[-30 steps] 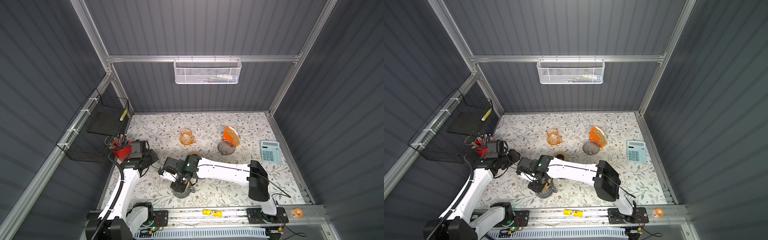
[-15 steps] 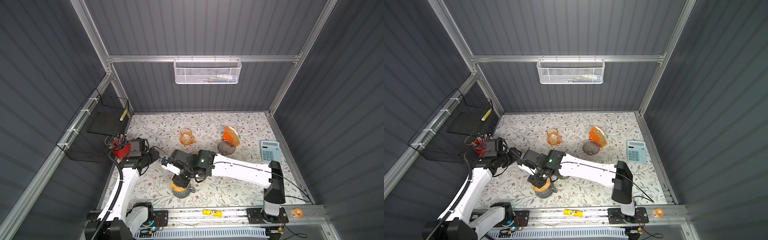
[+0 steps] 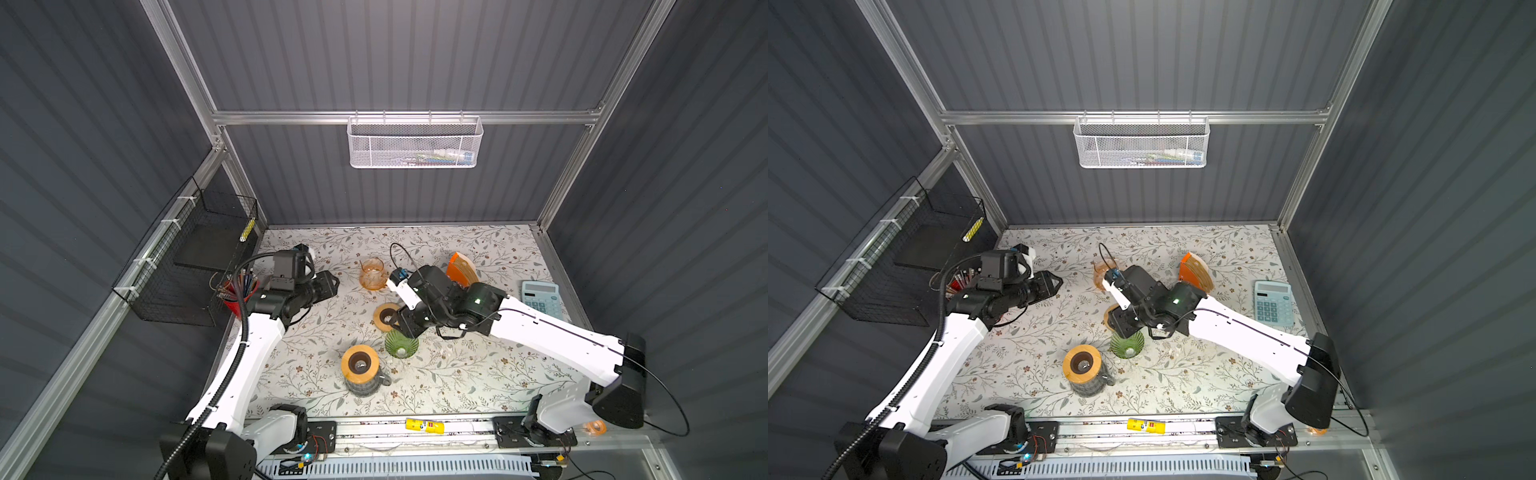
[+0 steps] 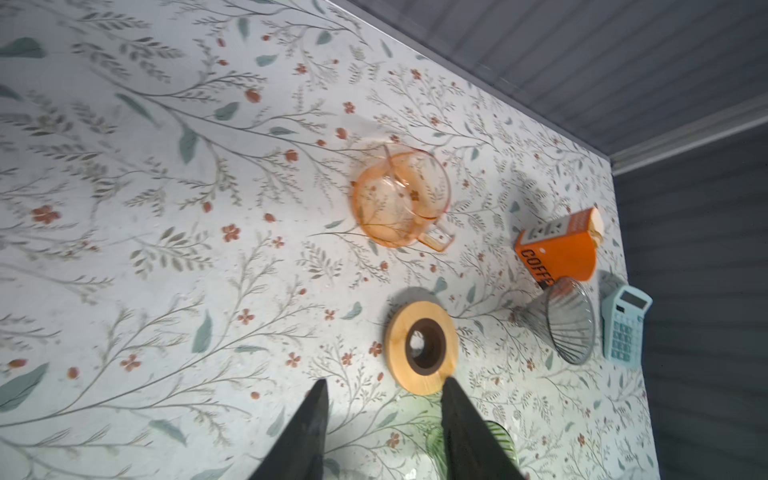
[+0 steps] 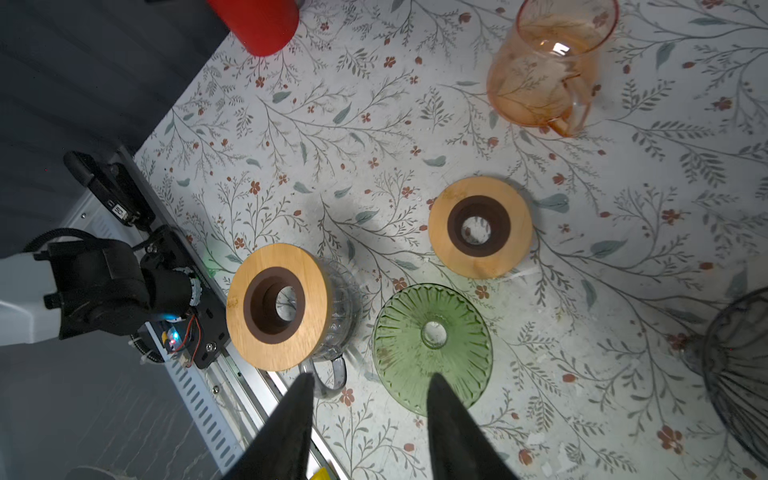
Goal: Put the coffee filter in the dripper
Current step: 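Raise the right gripper while the left gripper reaches toward the clear glass dripper, then grasp the clear glass dripper rim with the left gripper while the right gripper waits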
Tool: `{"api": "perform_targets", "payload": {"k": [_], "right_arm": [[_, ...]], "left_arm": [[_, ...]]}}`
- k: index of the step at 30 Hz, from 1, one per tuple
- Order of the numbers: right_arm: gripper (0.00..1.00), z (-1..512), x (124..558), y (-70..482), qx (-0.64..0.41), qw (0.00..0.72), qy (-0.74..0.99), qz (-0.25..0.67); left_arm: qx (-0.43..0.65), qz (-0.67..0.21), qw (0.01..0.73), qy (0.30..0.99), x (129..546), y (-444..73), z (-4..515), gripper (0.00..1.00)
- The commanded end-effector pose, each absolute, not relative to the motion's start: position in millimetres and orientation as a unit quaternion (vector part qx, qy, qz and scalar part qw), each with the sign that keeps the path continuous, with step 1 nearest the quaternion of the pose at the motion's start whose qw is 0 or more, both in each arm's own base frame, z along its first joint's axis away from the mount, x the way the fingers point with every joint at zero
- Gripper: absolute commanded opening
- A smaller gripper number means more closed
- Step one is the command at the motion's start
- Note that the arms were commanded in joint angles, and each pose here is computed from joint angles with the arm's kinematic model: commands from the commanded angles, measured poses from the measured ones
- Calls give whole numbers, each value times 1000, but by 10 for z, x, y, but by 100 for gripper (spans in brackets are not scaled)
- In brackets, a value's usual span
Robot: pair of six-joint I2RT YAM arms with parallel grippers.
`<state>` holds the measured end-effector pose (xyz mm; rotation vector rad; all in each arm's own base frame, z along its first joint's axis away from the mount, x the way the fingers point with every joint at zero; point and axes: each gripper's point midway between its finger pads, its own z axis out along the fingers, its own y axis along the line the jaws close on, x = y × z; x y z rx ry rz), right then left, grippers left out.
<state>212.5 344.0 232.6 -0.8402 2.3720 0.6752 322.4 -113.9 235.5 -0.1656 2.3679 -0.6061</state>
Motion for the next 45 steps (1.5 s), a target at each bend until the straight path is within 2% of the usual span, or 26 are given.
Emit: {"api": "perform_targets", "payload": {"k": [1, 6, 18, 24, 34, 45], "right_arm": [[46, 2426, 2239, 3280, -279, 294, 877, 259], [48, 2436, 2402, 2852, -229, 329, 881, 251], [49, 2370, 2628, 1989, -127, 370, 893, 223], [50, 2243, 2627, 1641, -80, 368, 901, 218], [51, 2075, 2663, 1157, -5, 363, 908, 210], [51, 2022, 2713, 1046, 11, 359, 907, 218]], "left_arm": [[-28, -251, 334, 908, 3266, -1394, 2456, 44], [33, -255, 329, 909, 3300, -1866, 2543, 44], [146, -289, 267, 908, 3366, -3128, 2330, 44], [178, -304, 236, 906, 3404, -3587, 2151, 49], [180, -297, 186, 919, 3468, -3898, 1617, 54], [173, -295, 149, 928, 3582, -4084, 1194, 53]]}}
